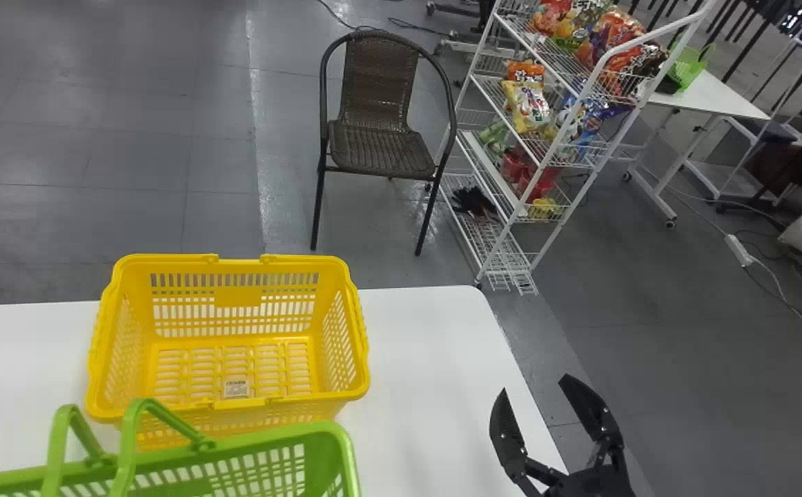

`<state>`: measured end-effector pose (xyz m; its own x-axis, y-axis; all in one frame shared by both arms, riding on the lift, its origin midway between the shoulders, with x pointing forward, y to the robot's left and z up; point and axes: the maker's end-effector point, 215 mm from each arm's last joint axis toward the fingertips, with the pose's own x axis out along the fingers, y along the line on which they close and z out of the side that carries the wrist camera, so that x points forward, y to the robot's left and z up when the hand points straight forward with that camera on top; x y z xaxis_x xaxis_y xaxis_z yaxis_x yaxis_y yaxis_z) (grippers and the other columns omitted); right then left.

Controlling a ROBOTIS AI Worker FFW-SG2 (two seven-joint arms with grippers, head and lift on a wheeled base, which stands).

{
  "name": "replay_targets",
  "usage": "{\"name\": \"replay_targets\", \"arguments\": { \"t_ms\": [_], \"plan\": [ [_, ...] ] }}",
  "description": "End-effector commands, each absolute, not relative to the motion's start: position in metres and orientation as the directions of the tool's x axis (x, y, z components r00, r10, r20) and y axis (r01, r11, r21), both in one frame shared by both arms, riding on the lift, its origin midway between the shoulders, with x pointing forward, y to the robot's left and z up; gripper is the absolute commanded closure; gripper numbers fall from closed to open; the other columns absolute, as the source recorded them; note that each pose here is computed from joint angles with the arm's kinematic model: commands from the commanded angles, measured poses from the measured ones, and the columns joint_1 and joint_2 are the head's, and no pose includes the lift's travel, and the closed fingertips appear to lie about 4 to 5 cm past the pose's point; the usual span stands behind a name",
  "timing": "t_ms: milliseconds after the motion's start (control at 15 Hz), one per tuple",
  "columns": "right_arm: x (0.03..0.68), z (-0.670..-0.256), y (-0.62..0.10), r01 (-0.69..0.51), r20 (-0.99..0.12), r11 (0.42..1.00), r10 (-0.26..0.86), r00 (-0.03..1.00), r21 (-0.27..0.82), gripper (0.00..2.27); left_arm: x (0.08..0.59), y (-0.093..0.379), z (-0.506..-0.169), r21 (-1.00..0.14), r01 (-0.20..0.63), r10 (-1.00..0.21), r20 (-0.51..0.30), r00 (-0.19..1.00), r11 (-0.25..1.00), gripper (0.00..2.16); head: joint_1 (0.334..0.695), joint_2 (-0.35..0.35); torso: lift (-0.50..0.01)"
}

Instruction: Grasp handle with right gripper to insert into left gripper then lift and swing left to center

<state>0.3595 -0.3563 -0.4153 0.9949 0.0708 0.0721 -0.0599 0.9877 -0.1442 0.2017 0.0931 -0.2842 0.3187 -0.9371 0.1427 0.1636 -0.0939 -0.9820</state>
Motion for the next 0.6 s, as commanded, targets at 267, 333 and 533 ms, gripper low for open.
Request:
{"name": "replay_targets", "arguments": {
  "t_ms": [267,333,533],
  "plan": [
    [0.360,-0.411,-0.353,-0.068,0.080,0.987,0.080,0.994,-0.144,0.17,0.208,0.048,-0.293,-0.983,0.155,-0.951,0.139,0.278,-0.098,2.01,0.695,-0.350,0.000],
    [0.359,-0.411,-0.353,-0.071,0.080,0.987,0.083,0.993,-0.144,0.17,0.207,0.042,-0.299,-0.986,0.145,-0.956,0.121,0.267,-0.084,2.01,0.695,-0.350,0.000],
    [0.359,-0.411,-0.352,-0.077,0.079,0.986,0.089,0.993,-0.145,0.17,0.207,0.038,-0.307,-0.989,0.133,-0.959,0.101,0.264,-0.068,2.01,0.695,-0.350,0.000]
  ]
}}
